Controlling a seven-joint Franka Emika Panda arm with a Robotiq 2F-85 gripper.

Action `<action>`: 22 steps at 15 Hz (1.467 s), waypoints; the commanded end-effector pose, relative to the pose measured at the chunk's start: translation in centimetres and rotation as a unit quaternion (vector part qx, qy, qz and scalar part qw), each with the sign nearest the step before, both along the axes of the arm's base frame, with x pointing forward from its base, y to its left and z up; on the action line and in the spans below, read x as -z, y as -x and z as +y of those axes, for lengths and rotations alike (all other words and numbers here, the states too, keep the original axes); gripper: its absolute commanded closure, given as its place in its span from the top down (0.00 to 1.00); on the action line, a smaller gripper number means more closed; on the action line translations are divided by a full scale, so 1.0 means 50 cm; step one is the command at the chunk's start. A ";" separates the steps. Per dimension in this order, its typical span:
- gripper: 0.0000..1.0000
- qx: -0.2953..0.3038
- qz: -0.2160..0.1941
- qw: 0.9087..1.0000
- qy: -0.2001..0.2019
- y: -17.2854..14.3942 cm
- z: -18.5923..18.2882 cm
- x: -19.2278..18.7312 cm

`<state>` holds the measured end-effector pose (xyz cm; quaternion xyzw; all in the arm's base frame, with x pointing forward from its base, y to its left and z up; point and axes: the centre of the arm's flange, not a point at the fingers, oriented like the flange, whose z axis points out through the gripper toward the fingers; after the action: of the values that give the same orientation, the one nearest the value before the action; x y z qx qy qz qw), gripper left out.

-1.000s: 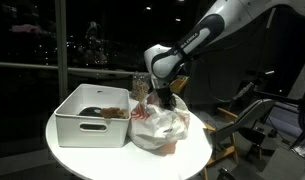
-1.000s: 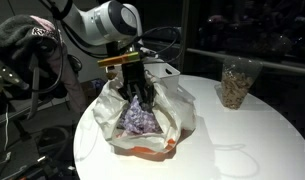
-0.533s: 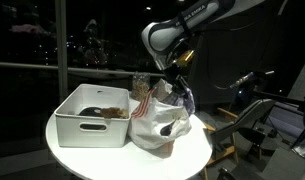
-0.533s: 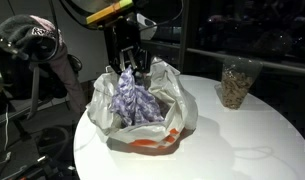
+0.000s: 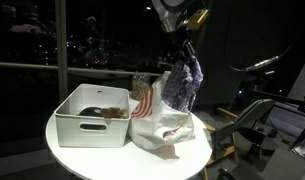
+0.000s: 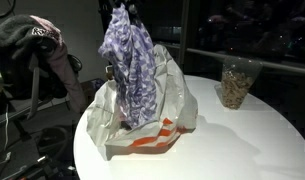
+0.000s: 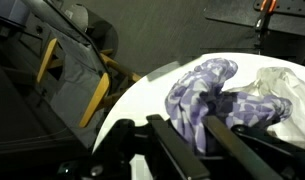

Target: Empty the objects in the plastic bag into the white basket

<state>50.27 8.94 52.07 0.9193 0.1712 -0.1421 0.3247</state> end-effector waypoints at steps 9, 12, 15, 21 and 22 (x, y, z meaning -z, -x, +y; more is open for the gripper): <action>0.02 -0.014 -0.284 0.958 -0.043 0.119 0.219 -0.348; 0.02 -0.038 -0.345 0.935 -0.071 0.142 0.309 -0.387; 0.02 -0.077 -0.403 0.907 -0.095 0.147 0.388 -0.405; 0.02 -0.163 -0.507 0.833 -0.150 0.060 0.537 -0.383; 0.02 -0.177 -0.520 0.820 -0.161 0.039 0.558 -0.372</action>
<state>44.55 33.44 70.47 0.8739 0.1478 0.3824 0.2613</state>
